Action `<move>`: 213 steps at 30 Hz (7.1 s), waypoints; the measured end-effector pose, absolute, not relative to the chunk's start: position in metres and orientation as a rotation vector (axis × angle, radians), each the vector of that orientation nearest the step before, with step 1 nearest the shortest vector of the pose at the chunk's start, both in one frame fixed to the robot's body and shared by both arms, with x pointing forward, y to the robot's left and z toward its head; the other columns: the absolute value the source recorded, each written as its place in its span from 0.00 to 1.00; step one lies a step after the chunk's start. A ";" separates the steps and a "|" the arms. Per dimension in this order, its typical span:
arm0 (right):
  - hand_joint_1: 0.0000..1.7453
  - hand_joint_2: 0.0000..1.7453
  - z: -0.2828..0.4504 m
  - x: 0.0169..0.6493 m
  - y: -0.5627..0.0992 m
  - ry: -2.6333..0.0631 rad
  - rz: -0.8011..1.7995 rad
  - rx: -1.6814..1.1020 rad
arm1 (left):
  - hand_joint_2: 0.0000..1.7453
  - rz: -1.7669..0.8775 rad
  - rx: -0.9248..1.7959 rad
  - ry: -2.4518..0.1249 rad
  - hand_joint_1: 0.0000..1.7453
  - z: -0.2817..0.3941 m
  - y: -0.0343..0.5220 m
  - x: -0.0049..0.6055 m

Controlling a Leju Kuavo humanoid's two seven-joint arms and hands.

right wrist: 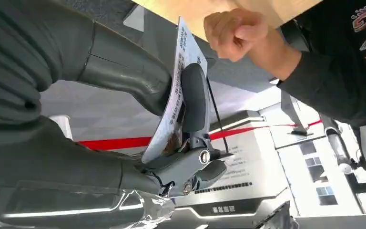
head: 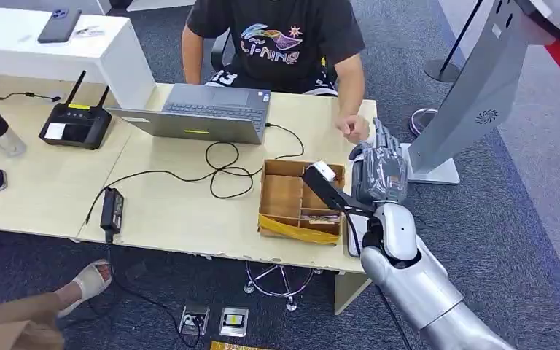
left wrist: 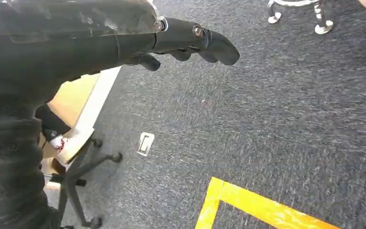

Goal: Pass the card to the sensor for recognition and then transmit it.

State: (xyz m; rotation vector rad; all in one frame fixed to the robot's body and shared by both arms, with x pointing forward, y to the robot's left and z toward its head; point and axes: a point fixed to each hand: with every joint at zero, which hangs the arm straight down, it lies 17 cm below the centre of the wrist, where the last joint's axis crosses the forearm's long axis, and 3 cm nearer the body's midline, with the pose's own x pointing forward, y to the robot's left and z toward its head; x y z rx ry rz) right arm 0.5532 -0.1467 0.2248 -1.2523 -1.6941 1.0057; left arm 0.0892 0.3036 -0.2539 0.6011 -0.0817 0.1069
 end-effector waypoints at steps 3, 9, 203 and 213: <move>0.96 1.00 0.214 0.551 -0.151 -1.678 1.019 -1.247 | 1.00 0.107 0.602 -0.082 0.00 -0.254 0.304 0.089; 0.94 1.00 0.190 0.543 -0.160 -1.644 1.032 -1.212 | 1.00 0.110 0.603 -0.088 0.00 -0.254 0.305 0.090; 0.00 1.00 0.353 0.523 -0.118 -1.819 1.201 -1.810 | 1.00 0.165 0.627 -0.090 0.00 -0.253 0.315 0.087; 0.00 1.00 0.334 0.497 -0.223 -1.816 0.848 -1.628 | 1.00 0.185 0.633 -0.101 0.00 -0.253 0.318 0.087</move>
